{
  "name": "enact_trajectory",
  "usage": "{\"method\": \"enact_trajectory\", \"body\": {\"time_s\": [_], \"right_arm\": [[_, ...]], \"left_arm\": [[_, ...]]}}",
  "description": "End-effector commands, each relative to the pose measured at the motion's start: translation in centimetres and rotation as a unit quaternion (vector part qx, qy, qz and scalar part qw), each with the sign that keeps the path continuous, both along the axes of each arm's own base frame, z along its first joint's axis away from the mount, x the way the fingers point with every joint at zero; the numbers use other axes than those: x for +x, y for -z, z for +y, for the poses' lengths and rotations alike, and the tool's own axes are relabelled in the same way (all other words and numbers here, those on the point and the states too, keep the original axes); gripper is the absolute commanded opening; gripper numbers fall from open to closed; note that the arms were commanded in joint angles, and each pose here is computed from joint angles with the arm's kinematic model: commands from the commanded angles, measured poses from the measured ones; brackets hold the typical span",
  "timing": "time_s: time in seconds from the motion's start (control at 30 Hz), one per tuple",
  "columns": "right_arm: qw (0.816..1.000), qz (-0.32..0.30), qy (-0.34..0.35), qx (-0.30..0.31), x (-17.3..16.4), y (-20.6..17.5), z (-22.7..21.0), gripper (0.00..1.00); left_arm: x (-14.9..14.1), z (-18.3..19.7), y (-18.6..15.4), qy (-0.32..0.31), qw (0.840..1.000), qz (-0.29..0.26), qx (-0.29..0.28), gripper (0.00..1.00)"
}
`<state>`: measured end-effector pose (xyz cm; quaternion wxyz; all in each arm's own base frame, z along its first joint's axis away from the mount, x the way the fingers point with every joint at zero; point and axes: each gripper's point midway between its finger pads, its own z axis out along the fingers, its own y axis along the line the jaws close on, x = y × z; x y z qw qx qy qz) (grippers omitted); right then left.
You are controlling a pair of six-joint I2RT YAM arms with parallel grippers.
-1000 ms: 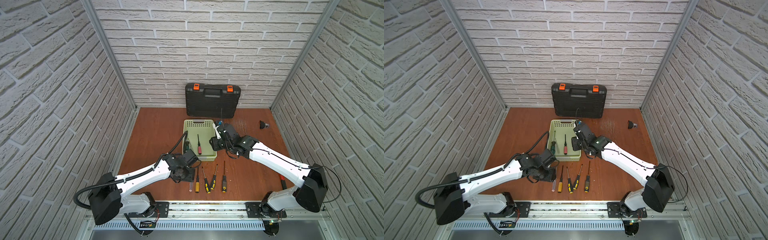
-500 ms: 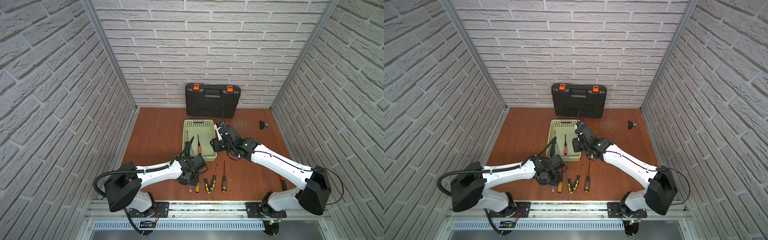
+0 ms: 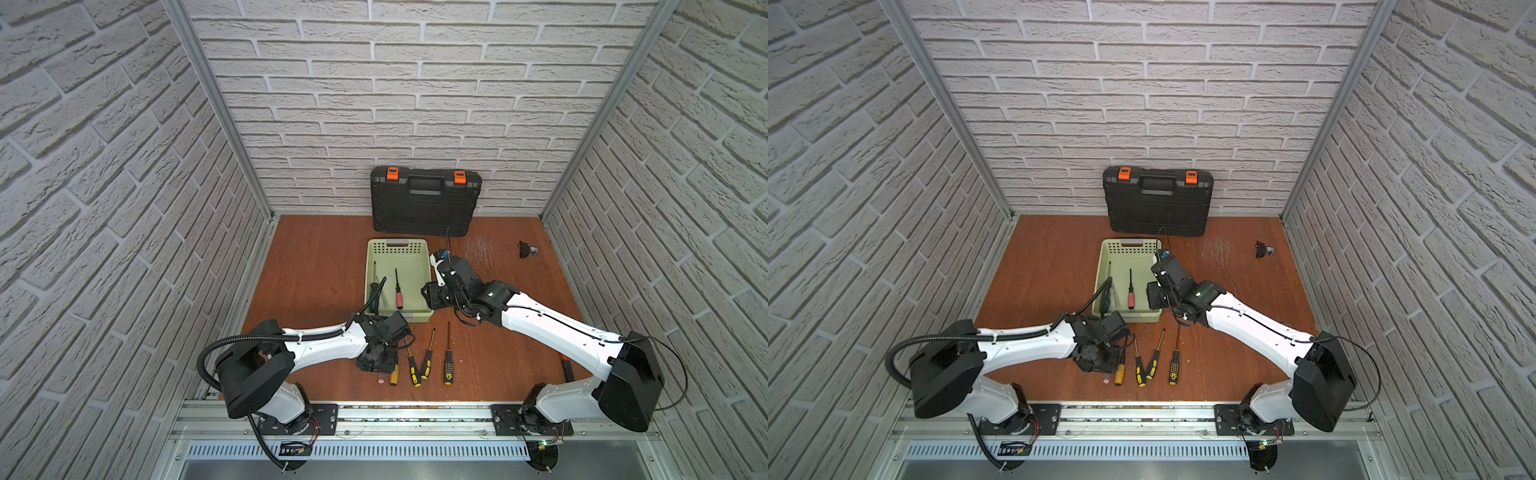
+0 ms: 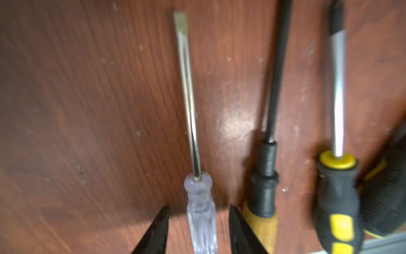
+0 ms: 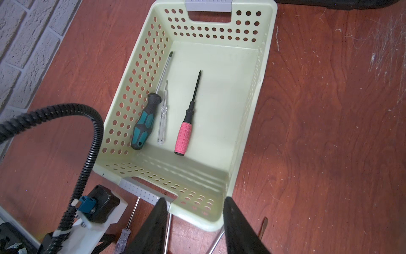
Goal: Put the screwdriver in the bin
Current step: Pick up the screwdriver from the bottom-center of the table.
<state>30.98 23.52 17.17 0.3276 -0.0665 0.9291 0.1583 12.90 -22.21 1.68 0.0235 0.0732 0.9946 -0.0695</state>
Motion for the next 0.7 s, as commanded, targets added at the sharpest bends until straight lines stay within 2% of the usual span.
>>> {"method": "enact_trajectory", "body": {"time_s": [0.0, 0.23, 0.53, 0.67], "right_arm": [[0.999, -0.021, 0.003, 0.026, 0.6, -1.5, 0.5, 0.44], [1.0, -0.016, 0.003, 0.026, 0.6, -1.2, 0.7, 0.44], [0.999, -0.013, -0.003, 0.031, 0.9, -1.1, 1.3, 0.43], [1.0, -0.015, 0.0, 0.026, 1.2, -0.9, 1.3, 0.43]], "left_arm": [[-0.5, 0.7, 1.4, -0.01, 1.0, 0.014, 0.01, 0.45], [-0.8, 0.9, 1.9, -0.016, 1.0, 0.02, 0.011, 0.36], [-0.9, 1.4, 1.0, -0.015, 1.0, 0.013, 0.012, 0.05], [-1.2, 2.0, -0.6, -0.01, 1.0, 0.008, 0.01, 0.0]]}}
